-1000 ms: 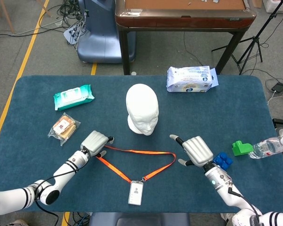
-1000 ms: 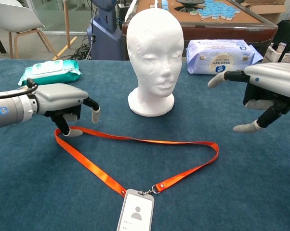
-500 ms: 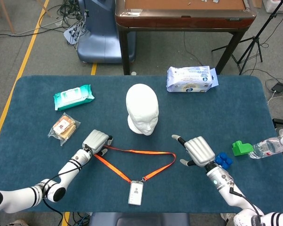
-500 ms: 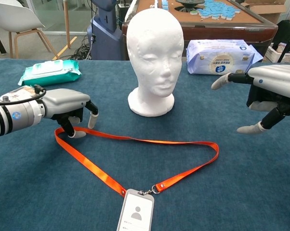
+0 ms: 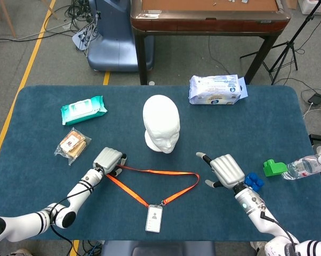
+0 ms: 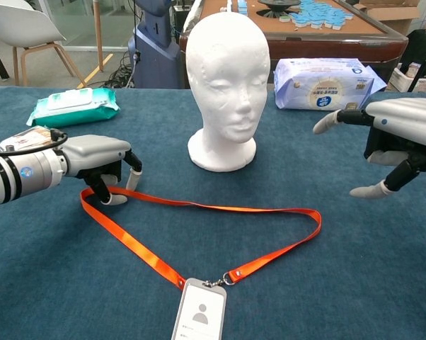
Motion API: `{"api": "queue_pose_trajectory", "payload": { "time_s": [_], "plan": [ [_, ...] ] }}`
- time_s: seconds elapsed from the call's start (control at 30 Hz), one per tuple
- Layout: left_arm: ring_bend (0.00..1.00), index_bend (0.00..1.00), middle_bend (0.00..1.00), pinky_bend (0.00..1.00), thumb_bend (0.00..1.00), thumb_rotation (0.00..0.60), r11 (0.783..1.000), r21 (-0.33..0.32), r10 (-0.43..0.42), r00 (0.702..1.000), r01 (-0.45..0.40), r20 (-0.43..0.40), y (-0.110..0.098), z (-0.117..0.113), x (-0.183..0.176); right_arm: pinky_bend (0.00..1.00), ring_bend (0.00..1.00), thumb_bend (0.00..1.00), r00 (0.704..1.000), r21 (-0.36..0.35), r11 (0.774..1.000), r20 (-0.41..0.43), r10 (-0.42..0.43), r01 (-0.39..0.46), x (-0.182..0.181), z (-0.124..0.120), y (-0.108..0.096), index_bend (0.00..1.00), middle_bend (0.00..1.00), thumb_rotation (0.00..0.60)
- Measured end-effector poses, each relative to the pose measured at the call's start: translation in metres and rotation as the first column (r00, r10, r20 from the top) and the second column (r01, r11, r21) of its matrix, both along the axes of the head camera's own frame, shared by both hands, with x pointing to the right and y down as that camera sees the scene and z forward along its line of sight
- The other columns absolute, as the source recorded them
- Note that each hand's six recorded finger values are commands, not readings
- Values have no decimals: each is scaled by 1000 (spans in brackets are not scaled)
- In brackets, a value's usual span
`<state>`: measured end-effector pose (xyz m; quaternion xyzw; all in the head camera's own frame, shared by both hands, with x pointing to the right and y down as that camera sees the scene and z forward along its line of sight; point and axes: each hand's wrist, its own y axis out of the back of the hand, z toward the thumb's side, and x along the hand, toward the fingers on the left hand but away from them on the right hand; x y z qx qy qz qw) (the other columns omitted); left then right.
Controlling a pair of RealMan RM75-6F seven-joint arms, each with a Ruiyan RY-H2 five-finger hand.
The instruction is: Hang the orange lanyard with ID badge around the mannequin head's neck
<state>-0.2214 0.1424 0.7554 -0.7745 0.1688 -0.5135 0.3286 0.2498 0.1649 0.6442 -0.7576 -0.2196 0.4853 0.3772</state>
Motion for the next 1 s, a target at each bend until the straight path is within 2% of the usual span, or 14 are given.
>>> {"api": "queue_pose_trajectory", "payload": {
  "time_s": [0.53,0.87,1.0],
  "plan": [
    [1000,594,1000,1000,301,600,999,-22,-45,998,44,-36,2,5,5,1000,1000,163,999,-2,1000,-43,7,-7,7,3,2,176,987,600],
    [1000,607,1000,1000,360,600,998,-32,-48,998,47,-47,1,4,5,1000,1000,313,996,-47,999,-89,-23,19,4,14,9,244,989,600],
    [1000,598,1000,1000,360,600,998,-41,-45,998,44,-44,2,4,5,1000,1000,321,994,-62,998,-100,-36,30,-4,22,10,284,995,600]
  ]
}}
